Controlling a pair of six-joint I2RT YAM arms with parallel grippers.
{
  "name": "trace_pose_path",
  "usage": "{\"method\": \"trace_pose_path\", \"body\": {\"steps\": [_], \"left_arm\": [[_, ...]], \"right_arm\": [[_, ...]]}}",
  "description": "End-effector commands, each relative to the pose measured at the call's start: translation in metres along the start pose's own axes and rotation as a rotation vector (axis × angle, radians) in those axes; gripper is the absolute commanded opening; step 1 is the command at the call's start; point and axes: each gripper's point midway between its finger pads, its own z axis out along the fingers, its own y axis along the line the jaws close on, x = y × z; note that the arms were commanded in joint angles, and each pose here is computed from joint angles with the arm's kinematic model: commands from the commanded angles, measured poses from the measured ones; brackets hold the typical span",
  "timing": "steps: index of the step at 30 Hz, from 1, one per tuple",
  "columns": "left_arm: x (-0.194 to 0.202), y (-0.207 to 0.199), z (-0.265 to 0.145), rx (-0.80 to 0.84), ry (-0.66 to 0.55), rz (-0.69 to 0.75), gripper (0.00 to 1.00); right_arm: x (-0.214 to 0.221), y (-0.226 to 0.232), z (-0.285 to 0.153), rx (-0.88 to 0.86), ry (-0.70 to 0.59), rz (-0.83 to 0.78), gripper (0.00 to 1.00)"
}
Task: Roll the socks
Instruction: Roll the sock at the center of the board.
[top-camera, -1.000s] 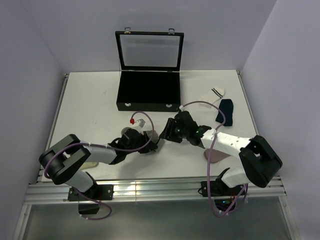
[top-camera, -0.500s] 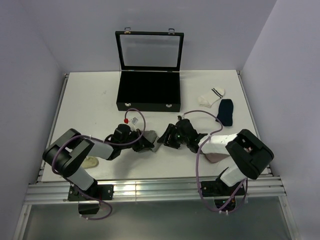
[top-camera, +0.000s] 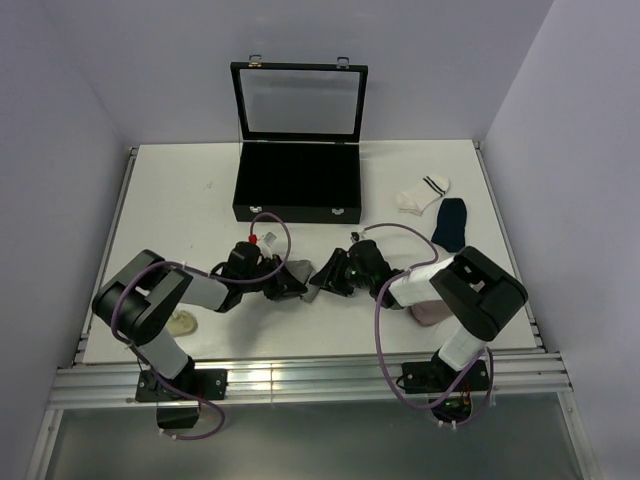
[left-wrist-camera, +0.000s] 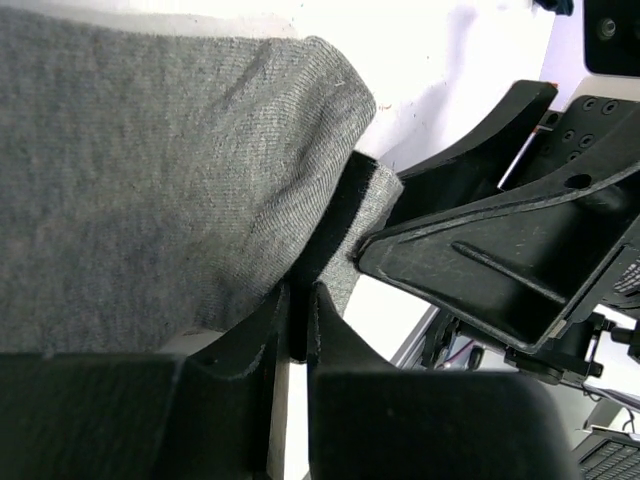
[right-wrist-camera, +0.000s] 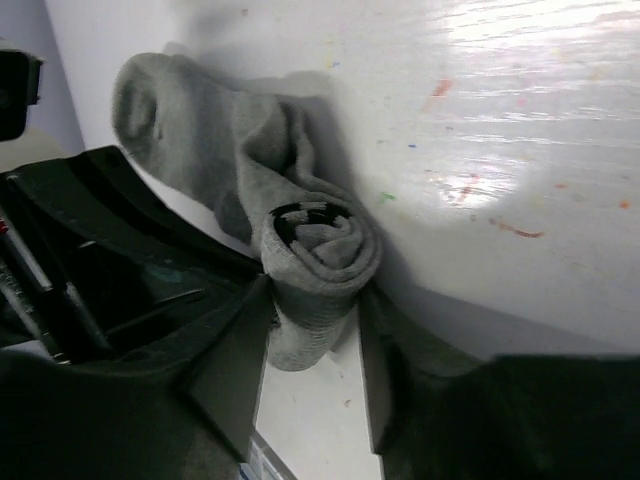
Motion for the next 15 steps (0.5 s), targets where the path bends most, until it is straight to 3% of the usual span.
{"method": "trace_pose_path", "body": {"steps": [1,3,4,10,11,15], "left_arm": [[0.013,0.049,0.0,-0.191,0.045,0.011,0.12],[0.011,0.052,0.0,-0.213,0.038,0.021,0.16],[0.008,0.052,0.001,-0.216,0.032,0.035,0.17],[-0.01,0.049,-0.007,-0.264,-0.041,0.097,0.42],[-0.016,0.041,-0.01,-0.254,-0.062,0.114,0.5],[-0.033,0.029,-0.023,-0.28,-0.146,0.183,0.66]], "right_arm": [[0.003,-0.005,0.005,0.005,0.004,-0.008,0.45],[0.003,-0.007,0.005,0.016,0.006,-0.01,0.38],[0.003,-0.008,0.004,0.023,0.005,-0.012,0.29],[-0.003,-0.016,-0.003,0.129,0.005,-0.051,0.0],[-0.006,-0.016,-0.004,0.148,-0.004,-0.065,0.0],[-0.009,-0.023,-0.011,0.269,0.023,-0.068,0.0]]}}
